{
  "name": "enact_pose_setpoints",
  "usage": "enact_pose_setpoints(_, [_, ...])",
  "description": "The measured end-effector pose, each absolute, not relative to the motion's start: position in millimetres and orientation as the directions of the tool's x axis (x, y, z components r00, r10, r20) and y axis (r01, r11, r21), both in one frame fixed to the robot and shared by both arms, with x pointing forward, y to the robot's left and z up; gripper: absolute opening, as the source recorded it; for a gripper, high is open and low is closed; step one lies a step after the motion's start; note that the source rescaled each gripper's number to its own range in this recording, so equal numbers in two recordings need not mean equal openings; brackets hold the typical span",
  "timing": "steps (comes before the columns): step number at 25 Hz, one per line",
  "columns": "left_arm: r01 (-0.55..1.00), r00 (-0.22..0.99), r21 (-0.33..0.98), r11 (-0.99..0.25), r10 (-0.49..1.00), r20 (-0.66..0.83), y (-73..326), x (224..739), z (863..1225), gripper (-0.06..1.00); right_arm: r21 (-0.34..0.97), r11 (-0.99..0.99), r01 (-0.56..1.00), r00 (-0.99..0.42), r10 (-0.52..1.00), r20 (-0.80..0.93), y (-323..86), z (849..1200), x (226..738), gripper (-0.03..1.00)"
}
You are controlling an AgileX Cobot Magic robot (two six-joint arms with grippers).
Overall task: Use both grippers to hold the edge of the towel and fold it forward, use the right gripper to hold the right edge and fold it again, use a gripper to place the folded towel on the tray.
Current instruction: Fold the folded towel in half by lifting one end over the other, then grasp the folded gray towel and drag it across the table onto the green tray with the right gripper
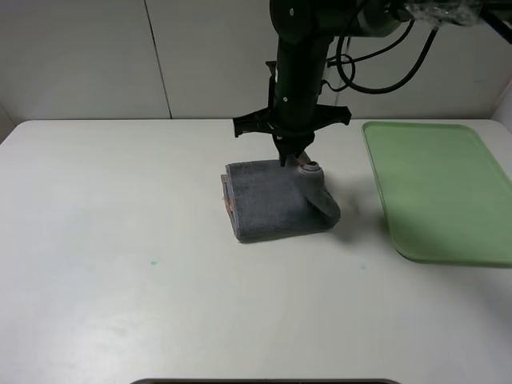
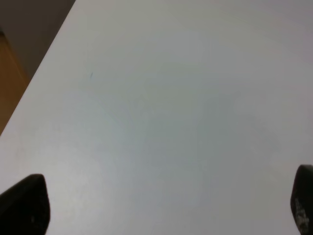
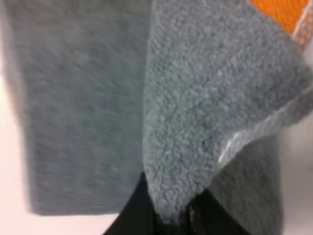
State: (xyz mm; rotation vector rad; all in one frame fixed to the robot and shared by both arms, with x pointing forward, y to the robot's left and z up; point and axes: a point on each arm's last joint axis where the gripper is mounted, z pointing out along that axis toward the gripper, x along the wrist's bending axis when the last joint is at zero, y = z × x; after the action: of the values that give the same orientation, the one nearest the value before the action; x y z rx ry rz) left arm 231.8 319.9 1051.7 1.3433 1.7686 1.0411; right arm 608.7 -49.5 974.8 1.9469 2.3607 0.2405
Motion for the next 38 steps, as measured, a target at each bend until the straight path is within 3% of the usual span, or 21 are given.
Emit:
enact_pose_setpoints(23, [0.430, -0.241, 0.890, 0.149, 0.970, -0.046, 320, 232, 1052, 1.00, 0.171, 0.125, 0.977, -0.156, 0.970, 0.184, -35, 977, 606, 0.11])
enact_pose_setpoints(24, [0.430, -0.241, 0.891, 0.149, 0.969, -0.046, 320, 232, 1052, 1.00, 0.168, 0.122, 0.978, -0.154, 0.970, 0.190, -35, 977, 606, 0.16])
enact_pose_setpoints(25, [0.430, -0.241, 0.891, 0.149, 0.969, -0.046, 320, 232, 1052, 1.00, 0.158, 0.112, 0.981, -0.145, 0.967, 0.210, -33, 977, 605, 0.51])
enact_pose_setpoints(26, [0.430, -0.241, 0.891, 0.149, 0.969, -0.046, 320, 232, 1052, 1.00, 0.153, 0.105, 0.983, -0.138, 0.964, 0.227, -32, 977, 604, 0.71])
enact_pose_setpoints(28, [0.430, -0.241, 0.891, 0.149, 0.969, -0.046, 320, 232, 1052, 1.00, 0.149, 0.096, 0.984, -0.131, 0.960, 0.248, -30, 978, 604, 0.89])
enact_pose_setpoints(31, [0.430, -0.241, 0.891, 0.149, 0.969, -0.046, 320, 232, 1052, 1.00, 0.158, 0.082, 0.984, -0.123, 0.953, 0.275, -27, 978, 605, 0.98])
enact_pose_setpoints(38, [0.430, -0.241, 0.891, 0.149, 0.969, -0.046, 320, 232, 1052, 1.00, 0.197, 0.143, 0.970, -0.191, 0.949, 0.250, -28, 978, 607, 1.00])
